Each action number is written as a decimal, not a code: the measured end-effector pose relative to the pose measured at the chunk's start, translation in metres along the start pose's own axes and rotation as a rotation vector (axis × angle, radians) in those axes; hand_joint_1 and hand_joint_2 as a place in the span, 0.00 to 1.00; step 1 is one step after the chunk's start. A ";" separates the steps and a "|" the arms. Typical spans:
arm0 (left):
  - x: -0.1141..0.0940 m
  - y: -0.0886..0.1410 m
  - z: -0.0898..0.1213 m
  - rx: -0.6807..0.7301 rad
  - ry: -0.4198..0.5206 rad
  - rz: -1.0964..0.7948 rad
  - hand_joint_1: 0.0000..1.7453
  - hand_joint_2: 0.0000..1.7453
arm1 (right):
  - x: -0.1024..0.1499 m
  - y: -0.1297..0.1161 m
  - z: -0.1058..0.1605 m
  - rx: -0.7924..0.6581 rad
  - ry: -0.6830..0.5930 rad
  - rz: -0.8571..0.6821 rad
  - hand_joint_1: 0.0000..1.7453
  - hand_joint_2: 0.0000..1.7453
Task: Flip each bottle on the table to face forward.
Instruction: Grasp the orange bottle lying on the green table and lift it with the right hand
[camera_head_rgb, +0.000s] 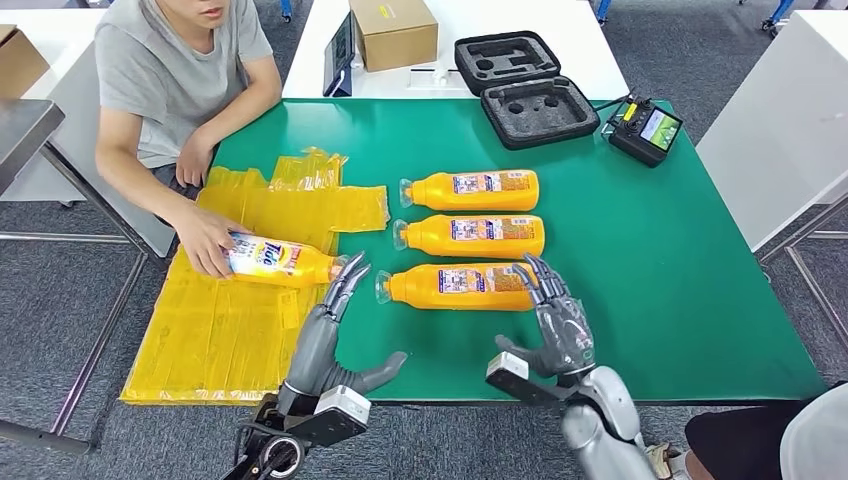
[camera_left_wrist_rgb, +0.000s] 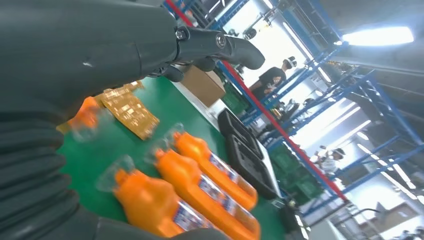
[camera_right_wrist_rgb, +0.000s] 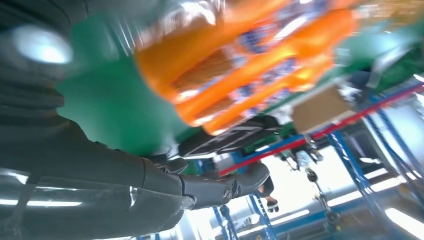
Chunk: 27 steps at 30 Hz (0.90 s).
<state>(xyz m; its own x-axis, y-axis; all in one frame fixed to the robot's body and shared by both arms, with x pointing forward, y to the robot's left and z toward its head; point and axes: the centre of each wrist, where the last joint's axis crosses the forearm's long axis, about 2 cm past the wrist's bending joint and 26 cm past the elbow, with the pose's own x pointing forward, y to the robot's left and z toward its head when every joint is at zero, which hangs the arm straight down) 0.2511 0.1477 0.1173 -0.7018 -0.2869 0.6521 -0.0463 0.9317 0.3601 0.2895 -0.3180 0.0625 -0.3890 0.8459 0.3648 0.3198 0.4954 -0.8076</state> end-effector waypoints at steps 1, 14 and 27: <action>0.001 -0.002 -0.002 0.002 -0.002 0.011 0.00 1.00 | -0.006 0.000 -0.002 0.016 0.005 0.021 0.00 1.00; 0.003 -0.025 -0.025 0.015 -0.029 0.089 0.00 1.00 | -0.048 0.002 -0.027 0.204 0.059 0.175 0.00 1.00; 0.004 -0.038 -0.034 0.000 -0.053 0.112 0.00 1.00 | -0.050 0.010 -0.029 0.272 0.031 0.193 0.00 1.00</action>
<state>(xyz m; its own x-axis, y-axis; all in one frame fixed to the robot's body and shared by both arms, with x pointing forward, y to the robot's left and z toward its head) 0.2742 0.1039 0.1294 -0.7389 -0.1692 0.6523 0.0345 0.9572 0.2874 0.3369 -0.3496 0.0495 -0.3156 0.9267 0.2039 0.1406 0.2582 -0.9558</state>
